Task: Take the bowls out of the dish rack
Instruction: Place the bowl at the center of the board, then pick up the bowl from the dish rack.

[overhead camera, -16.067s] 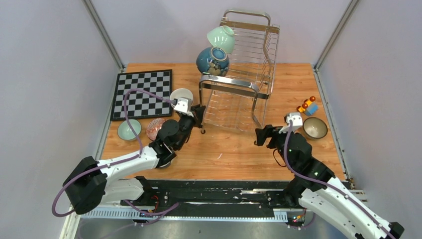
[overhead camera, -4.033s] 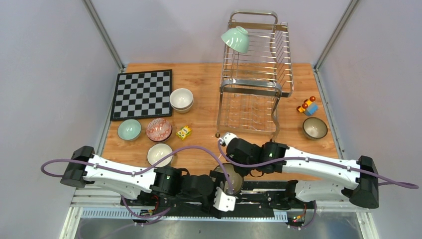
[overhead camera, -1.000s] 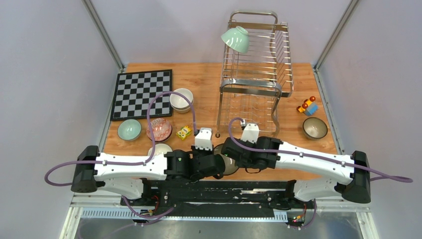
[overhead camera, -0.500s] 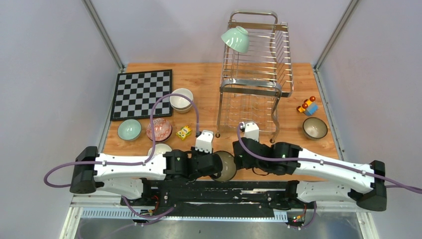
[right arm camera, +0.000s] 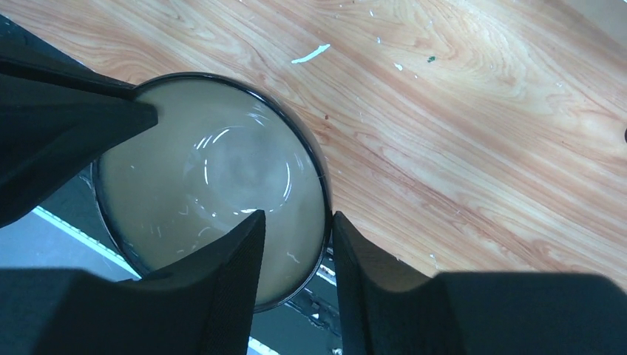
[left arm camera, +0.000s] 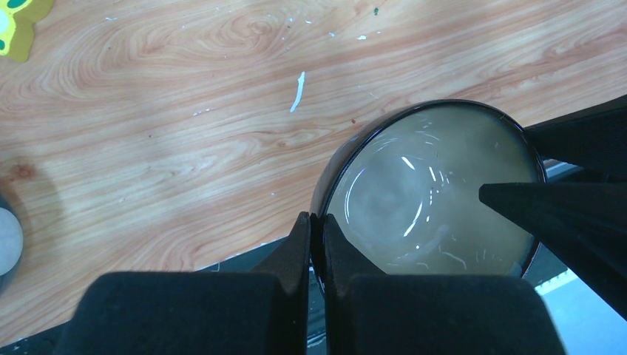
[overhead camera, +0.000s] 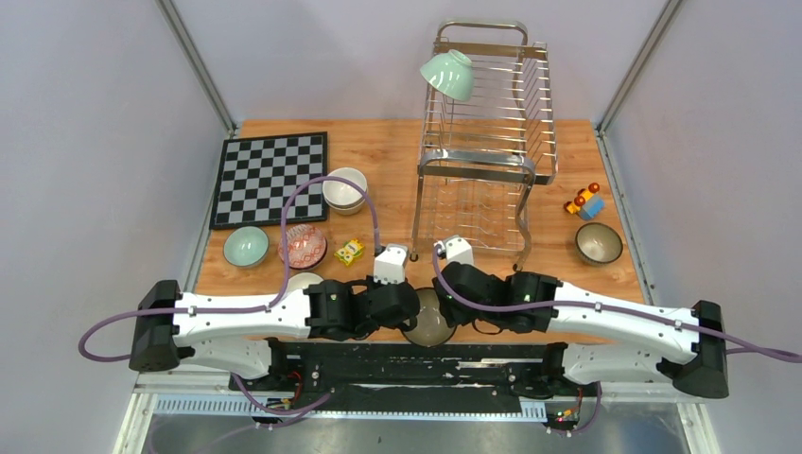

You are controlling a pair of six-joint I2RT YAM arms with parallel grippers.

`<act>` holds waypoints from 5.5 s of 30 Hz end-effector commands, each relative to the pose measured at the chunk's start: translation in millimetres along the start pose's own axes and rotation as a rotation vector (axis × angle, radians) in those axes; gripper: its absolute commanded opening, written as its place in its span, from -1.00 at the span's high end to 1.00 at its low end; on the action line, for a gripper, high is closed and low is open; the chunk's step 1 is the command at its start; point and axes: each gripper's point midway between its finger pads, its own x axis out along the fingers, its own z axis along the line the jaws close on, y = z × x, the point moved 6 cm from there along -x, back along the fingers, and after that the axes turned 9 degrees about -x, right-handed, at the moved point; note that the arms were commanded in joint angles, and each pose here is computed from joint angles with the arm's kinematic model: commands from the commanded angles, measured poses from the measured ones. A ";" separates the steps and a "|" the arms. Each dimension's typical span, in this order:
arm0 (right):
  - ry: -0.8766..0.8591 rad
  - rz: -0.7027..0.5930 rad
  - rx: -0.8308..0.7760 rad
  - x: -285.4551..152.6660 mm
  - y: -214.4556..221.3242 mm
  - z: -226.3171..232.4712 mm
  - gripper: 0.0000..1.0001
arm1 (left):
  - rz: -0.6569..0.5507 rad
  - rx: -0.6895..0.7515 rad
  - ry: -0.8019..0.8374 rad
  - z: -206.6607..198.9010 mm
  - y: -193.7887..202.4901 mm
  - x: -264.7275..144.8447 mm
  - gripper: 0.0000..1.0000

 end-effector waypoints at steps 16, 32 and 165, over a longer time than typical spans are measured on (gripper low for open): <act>0.111 0.111 -0.049 14.2 21.8 -11.4 1.00 | -0.039 -0.094 0.083 -9.3 -9.6 -3.0 1.00; 0.259 0.135 0.115 16.1 41.6 -62.3 1.00 | -0.166 -0.088 0.080 24.9 -28.1 -27.0 -1.00; -0.579 -0.521 -0.062 -47.1 -10.8 -28.9 0.12 | -0.296 -0.794 1.316 -34.9 -438.4 80.1 -0.30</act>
